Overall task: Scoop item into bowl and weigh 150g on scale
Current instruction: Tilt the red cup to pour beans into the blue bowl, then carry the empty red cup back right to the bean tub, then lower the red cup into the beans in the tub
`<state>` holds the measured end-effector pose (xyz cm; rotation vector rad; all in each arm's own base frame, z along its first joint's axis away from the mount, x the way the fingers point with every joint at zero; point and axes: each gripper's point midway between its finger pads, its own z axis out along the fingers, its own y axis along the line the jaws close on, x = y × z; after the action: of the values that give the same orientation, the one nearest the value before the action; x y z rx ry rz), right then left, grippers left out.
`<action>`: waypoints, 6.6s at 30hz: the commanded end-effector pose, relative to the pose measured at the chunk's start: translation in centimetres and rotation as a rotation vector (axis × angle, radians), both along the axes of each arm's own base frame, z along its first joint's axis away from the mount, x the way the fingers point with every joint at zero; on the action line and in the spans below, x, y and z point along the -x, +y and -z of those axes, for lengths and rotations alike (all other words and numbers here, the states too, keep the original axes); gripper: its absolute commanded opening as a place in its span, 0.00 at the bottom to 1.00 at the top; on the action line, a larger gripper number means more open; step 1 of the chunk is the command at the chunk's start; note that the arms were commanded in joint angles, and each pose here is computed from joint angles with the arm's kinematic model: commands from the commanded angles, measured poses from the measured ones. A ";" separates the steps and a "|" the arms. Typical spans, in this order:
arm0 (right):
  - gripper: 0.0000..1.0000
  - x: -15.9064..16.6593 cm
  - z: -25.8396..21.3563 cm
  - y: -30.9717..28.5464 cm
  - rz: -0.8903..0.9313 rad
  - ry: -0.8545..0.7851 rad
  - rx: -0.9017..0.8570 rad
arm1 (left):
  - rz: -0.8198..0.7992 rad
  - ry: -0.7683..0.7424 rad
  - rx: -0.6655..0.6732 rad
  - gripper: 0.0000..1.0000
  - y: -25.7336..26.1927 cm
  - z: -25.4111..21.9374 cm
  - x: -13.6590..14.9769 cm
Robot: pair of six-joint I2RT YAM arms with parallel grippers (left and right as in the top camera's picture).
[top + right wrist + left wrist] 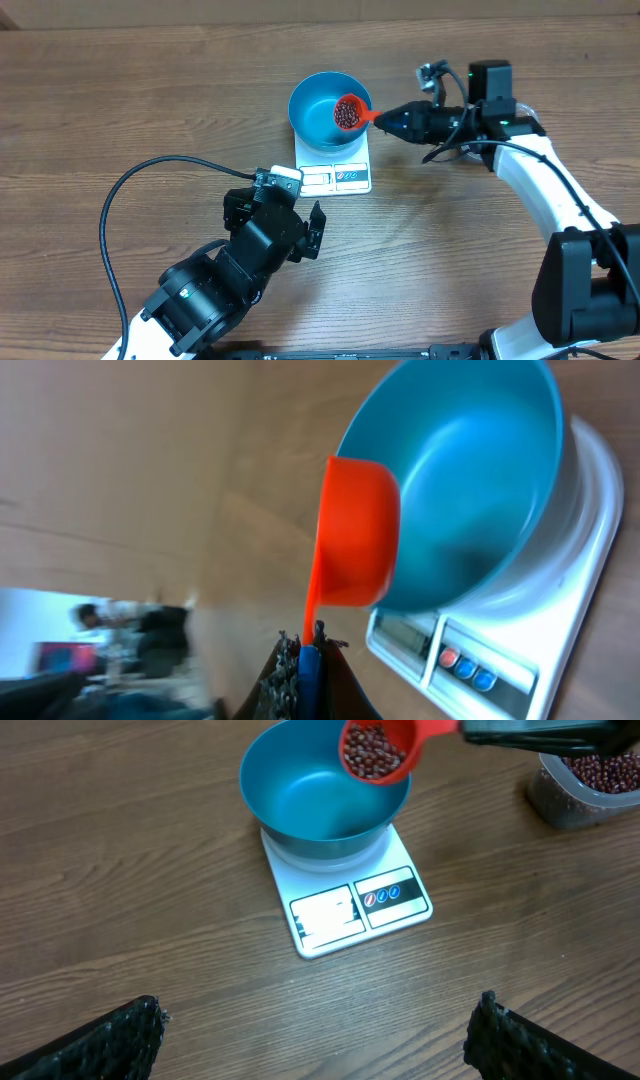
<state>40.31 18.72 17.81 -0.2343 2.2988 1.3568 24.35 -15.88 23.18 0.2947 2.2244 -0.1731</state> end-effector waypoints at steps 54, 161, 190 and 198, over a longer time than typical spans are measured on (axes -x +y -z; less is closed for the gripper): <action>0.04 -1.6 0.0 2.9 -0.341 -0.863 0.393 | -0.013 0.010 0.004 1.00 0.2 0.4 0.0; 0.04 1.4 10.9 -21.5 0.224 0.195 0.986 | -0.013 0.011 0.004 1.00 0.2 0.4 0.0; 0.04 1.4 8.8 -23.2 0.315 0.208 0.536 | -0.013 0.011 0.004 1.00 0.2 0.4 0.0; 0.04 1.3 8.5 -22.6 0.305 0.200 0.501 | -0.014 0.010 0.004 1.00 0.2 0.4 0.0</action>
<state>39.01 -5.22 9.14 0.1107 2.7057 0.5592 24.35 -15.88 23.18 0.2947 2.2244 -0.1731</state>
